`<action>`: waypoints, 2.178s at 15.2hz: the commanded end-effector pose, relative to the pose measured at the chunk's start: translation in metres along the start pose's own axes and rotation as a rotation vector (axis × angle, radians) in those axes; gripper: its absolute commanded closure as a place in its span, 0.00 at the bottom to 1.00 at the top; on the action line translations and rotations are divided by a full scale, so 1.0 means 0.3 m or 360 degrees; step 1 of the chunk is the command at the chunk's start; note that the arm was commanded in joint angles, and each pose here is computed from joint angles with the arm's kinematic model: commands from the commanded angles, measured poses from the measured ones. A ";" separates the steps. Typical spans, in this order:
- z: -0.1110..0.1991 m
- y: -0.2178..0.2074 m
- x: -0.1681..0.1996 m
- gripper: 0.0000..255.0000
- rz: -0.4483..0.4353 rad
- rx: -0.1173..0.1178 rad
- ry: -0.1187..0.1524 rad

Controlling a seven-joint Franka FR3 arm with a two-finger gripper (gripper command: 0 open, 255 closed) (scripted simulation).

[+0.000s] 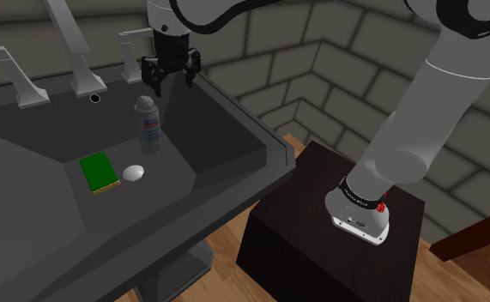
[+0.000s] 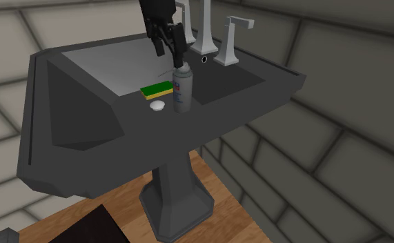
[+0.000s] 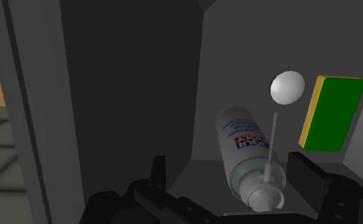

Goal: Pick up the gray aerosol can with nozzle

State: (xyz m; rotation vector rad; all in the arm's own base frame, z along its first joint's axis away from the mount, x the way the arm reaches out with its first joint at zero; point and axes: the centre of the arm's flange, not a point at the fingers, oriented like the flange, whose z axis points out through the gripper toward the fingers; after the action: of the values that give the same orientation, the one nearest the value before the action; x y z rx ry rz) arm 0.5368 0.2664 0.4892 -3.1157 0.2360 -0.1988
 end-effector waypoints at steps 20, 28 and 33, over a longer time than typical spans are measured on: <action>0.231 -0.189 0.081 1.00 0.0048 0.0034 -0.0024; 0.158 -0.189 0.089 1.00 0.0048 0.0034 -0.0024; 0.071 -0.191 0.100 1.00 0.0048 0.0034 -0.0024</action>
State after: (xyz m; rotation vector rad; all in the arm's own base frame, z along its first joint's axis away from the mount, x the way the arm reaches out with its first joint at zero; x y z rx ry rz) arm 0.5768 0.3179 0.4674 -3.0895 0.2786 -0.1747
